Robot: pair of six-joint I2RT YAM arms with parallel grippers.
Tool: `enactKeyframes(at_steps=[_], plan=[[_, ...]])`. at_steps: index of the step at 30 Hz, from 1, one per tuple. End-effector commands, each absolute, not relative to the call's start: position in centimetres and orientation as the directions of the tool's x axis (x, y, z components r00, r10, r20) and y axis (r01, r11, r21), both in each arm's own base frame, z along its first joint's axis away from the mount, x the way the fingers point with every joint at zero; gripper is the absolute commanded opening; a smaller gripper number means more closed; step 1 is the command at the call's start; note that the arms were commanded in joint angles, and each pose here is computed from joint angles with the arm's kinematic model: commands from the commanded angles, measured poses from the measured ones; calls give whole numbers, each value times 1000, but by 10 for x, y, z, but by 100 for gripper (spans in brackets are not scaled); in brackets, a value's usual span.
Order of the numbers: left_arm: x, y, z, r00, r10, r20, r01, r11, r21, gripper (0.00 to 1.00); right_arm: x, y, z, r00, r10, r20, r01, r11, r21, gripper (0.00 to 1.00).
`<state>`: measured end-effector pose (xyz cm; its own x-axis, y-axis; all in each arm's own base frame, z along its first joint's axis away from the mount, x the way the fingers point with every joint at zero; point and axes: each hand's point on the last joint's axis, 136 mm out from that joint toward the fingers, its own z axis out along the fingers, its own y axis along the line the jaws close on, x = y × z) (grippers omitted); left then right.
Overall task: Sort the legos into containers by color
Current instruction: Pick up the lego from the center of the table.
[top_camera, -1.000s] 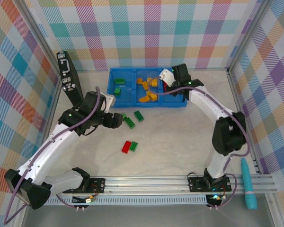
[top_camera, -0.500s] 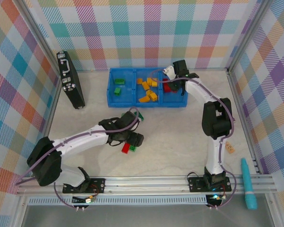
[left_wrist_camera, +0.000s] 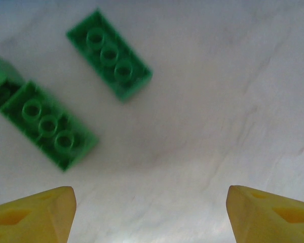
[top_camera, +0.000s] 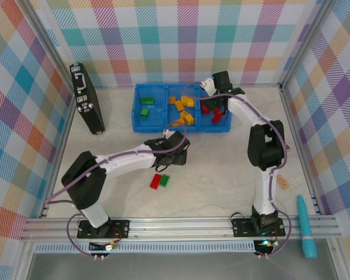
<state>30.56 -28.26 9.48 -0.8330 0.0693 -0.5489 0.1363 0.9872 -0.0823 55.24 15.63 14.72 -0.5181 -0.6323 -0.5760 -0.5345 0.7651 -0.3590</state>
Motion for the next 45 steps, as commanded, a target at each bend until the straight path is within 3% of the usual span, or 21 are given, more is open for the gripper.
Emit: enactKeyframes(at_steps=[1, 5, 15, 24, 28, 34, 38, 45], plan=[[335, -283, 101, -795, -66, -603, -14, 996, -90, 78, 554, 158, 175, -486, -606, -630, -517, 780, -352, 61], [350, -268, 82, -802, -155, -577, -130, 988, -84, 80, 548, 159, 192, -469, -574, -671, -502, 799, -332, 63], [380, -268, 65, -795, -193, -576, -189, 980, -67, 79, 532, 163, 252, -366, -518, -773, -479, 817, -321, 67], [393, -271, 37, -823, -249, -510, -231, 968, -99, 72, 513, 161, 275, -304, -525, -795, -481, 805, -348, 70], [394, -275, 24, -839, -257, -480, -232, 966, -113, 62, 512, 159, 282, -288, -526, -801, -471, 805, -360, 71], [391, -281, 15, -855, -268, -444, -233, 963, -133, 33, 513, 159, 284, -280, -527, -803, -467, 805, -366, 72], [382, -274, 25, -861, -253, -442, -221, 968, -123, 21, 513, 157, 284, -283, -537, -795, -461, 803, -378, 73], [368, -254, 98, -843, -166, -512, -129, 986, -106, 13, 484, 156, 262, -329, -523, -786, -505, 801, -321, 73]])
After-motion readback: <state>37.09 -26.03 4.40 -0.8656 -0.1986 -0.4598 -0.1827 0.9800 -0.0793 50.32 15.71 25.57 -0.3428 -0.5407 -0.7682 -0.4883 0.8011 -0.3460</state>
